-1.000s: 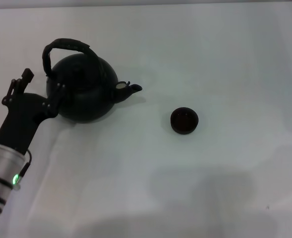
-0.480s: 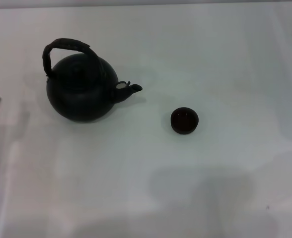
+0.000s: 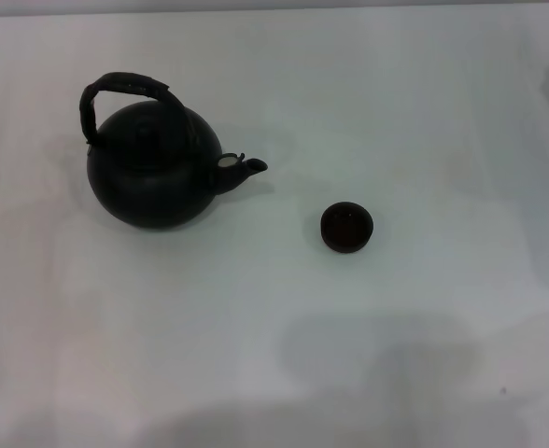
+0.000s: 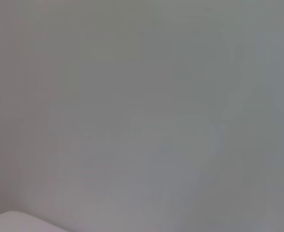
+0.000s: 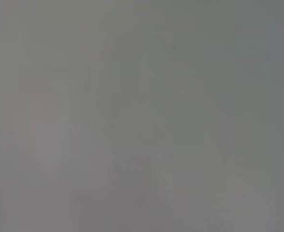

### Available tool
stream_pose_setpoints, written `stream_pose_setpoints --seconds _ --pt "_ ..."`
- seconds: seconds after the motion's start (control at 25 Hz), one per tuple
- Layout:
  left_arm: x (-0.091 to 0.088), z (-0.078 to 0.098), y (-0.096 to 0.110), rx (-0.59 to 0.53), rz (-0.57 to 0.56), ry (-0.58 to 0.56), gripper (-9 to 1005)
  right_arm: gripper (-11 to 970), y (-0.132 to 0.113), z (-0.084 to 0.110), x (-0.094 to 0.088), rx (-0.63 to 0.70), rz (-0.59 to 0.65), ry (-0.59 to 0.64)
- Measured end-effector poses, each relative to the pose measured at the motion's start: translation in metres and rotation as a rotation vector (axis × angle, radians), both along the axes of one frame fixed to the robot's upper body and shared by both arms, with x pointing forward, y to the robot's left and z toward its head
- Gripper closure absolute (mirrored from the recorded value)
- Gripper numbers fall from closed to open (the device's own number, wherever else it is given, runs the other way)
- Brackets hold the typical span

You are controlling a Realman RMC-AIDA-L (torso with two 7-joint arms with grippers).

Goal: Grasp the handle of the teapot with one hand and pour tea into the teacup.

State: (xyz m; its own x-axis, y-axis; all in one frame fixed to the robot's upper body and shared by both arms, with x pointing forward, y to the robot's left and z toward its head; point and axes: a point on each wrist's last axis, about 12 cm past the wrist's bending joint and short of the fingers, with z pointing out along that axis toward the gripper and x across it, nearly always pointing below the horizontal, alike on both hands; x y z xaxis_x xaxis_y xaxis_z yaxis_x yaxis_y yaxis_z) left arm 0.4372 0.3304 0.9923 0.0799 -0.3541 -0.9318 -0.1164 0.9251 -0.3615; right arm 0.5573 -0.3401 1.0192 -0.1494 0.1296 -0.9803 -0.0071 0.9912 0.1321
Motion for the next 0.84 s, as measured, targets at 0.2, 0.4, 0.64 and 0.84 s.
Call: stream_pose_setpoints --seconds 0.2,0.4,0.64,0.84 --pt "0.008 0.003 -0.004 0.000 -0.013 -0.013 163 87 0.000 -0.001 -0.002 0.009 -0.001 -0.005" --pt "0.014 0.005 -0.007 0.001 -0.023 -0.022 162 87 0.002 0.002 0.001 0.010 0.005 -0.019" --pt "0.020 0.004 -0.008 -0.003 -0.032 0.002 160 87 0.006 0.003 0.003 0.009 0.012 -0.018" --pt "0.023 0.003 -0.009 0.000 -0.036 0.015 159 87 0.007 0.000 0.002 0.011 0.012 -0.004"
